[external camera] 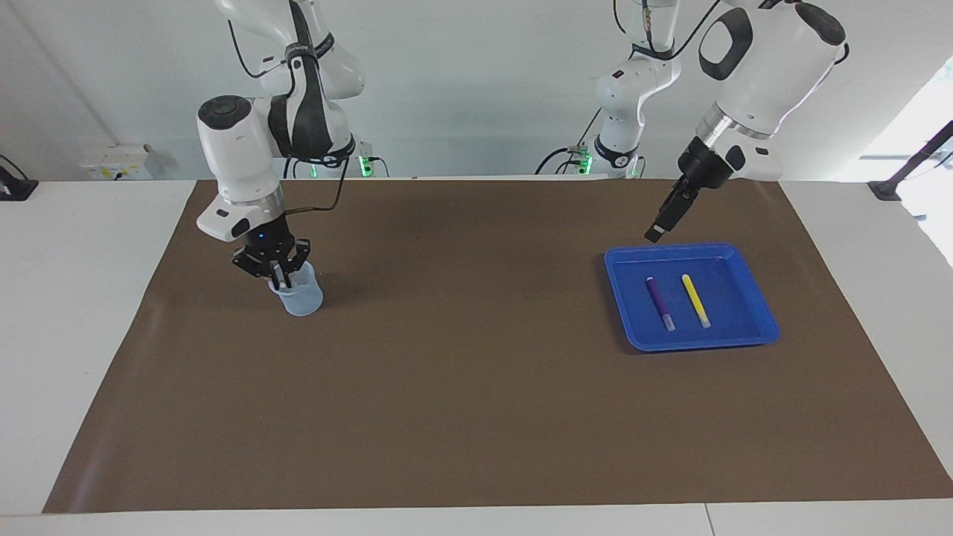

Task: Right arm passes pens to left for tray arrangement
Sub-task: 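Raise the left gripper while the right gripper grasps the green pen, then carry the green pen with the right gripper toward the left gripper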

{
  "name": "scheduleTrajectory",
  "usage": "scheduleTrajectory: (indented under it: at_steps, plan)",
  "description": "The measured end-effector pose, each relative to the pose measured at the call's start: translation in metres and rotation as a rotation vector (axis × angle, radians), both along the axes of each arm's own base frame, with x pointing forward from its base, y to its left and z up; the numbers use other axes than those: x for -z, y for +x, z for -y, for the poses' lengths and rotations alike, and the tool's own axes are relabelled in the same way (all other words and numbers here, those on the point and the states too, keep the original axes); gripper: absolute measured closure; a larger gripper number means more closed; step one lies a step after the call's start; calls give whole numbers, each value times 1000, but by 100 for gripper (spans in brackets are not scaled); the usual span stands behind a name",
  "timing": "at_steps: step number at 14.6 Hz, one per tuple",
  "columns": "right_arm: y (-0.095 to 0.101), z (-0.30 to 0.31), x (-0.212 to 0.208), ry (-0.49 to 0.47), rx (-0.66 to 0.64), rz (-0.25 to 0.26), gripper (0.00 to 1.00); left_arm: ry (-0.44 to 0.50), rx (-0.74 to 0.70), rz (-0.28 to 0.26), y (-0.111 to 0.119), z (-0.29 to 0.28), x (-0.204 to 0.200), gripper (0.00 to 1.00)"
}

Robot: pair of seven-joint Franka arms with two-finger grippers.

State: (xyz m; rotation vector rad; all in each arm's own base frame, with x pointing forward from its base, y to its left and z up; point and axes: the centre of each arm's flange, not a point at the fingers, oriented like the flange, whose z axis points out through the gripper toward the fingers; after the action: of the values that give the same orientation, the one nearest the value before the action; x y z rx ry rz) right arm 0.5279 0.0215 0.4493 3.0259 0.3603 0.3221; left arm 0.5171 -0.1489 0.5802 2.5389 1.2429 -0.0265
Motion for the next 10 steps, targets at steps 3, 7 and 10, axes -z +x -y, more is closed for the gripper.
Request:
scheduleTrajectory:
  at_steps: [3, 7, 10]
  plan:
    - [-15, -1, -50, 11, 55, 49, 83, -38, -80, 24, -30, 28, 3, 0]
    - [-22, -27, -104, 45, 166, 103, 83, -101, -189, 58, -69, 41, 7, 0]
    - [-17, -52, -113, 184, 320, 94, 83, -119, -309, 115, -94, 56, 13, 0]
